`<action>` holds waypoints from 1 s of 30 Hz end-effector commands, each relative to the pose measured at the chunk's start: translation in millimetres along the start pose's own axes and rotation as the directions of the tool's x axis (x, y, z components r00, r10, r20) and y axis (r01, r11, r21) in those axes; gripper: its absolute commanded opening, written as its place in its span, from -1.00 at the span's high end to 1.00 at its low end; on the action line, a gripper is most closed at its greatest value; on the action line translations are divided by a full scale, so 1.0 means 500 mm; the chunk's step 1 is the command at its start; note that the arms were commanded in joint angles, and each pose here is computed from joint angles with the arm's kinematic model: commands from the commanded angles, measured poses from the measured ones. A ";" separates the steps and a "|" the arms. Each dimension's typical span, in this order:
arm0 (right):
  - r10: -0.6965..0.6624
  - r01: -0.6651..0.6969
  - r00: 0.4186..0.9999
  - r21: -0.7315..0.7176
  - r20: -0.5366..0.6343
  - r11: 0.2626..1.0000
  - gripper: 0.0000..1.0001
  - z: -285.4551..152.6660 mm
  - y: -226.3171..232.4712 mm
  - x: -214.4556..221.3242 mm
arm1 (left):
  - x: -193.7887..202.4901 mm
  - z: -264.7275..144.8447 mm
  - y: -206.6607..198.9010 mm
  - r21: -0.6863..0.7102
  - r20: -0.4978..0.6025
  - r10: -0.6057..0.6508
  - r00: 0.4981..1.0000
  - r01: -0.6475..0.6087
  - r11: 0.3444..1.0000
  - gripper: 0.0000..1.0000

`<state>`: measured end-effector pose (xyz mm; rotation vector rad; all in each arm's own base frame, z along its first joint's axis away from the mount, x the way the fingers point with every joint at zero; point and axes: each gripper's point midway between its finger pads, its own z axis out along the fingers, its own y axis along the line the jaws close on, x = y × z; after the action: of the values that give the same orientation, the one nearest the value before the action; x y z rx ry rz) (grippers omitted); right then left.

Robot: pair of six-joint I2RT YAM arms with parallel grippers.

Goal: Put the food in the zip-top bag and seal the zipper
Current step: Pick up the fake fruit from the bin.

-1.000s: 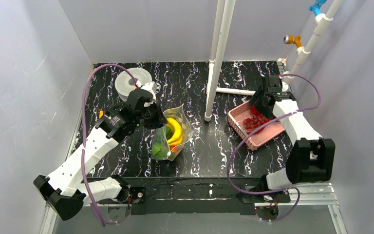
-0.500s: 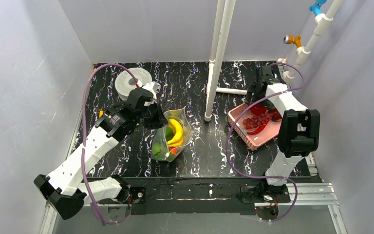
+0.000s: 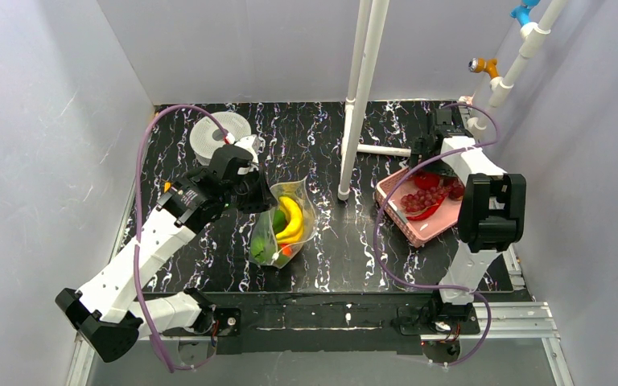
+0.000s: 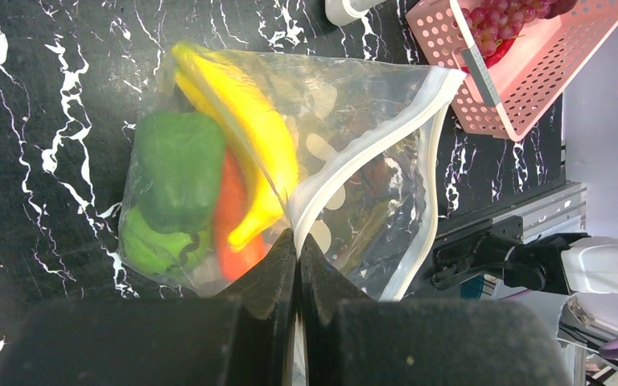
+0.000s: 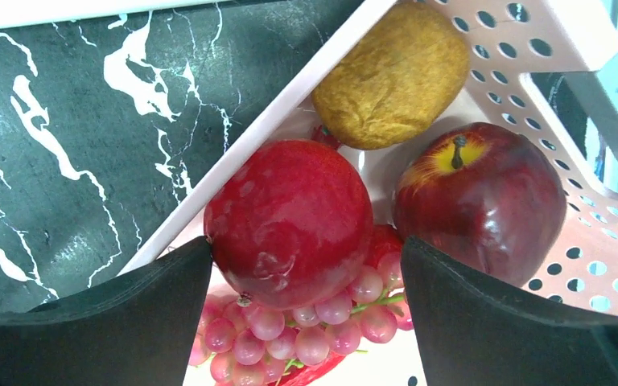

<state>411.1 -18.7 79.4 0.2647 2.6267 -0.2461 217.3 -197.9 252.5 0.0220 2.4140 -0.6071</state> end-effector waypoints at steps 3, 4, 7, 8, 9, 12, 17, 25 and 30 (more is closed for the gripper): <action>-0.032 0.034 0.999 -0.048 0.043 0.998 -0.74 0.013 0.018 -0.047 | -0.017 -0.021 -0.013 0.021 0.021 -0.010 1.000 0.009 1.000 1.00; -0.033 0.035 0.999 -0.052 0.036 0.998 -0.70 0.016 0.020 -0.045 | -0.017 -0.021 -0.013 0.020 0.020 -0.011 1.000 0.010 1.000 1.00; -0.030 0.032 0.999 -0.070 0.034 0.997 -0.48 0.014 0.027 -0.043 | -0.016 -0.020 -0.013 0.019 0.016 -0.014 1.000 0.014 1.000 1.00; -0.027 0.029 0.999 -0.073 0.039 0.997 -0.39 0.011 0.027 -0.043 | -0.016 -0.021 -0.014 0.019 0.017 -0.016 1.000 0.016 1.000 1.00; -0.022 0.025 0.999 -0.078 0.046 0.997 -0.31 0.005 0.027 -0.045 | -0.015 -0.020 -0.013 0.019 0.016 -0.017 1.000 0.017 1.000 1.00; -0.008 0.013 0.998 -0.094 0.058 0.995 0.00 -0.020 0.028 -0.045 | -0.014 -0.019 -0.013 0.018 0.012 -0.021 1.000 0.021 1.000 1.00; 0.025 -0.011 0.994 -0.132 0.105 0.991 0.35 -0.078 0.027 -0.043 | -0.013 -0.014 -0.017 0.024 0.003 -0.025 1.000 0.025 0.999 1.00; 0.074 -0.034 0.987 -0.263 0.141 0.964 0.59 -0.175 0.064 0.008 | -0.009 -0.004 -0.018 0.028 -0.003 -0.029 1.000 0.029 0.999 1.00; 0.050 0.010 0.986 -0.355 0.161 0.935 0.68 -0.227 0.113 0.065 | -0.009 0.000 -0.018 0.025 -0.006 -0.028 1.000 0.028 0.999 1.00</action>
<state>363.0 34.9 149.5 0.1932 2.4620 0.0789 217.0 -202.0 249.6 -0.0009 2.4379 -0.6239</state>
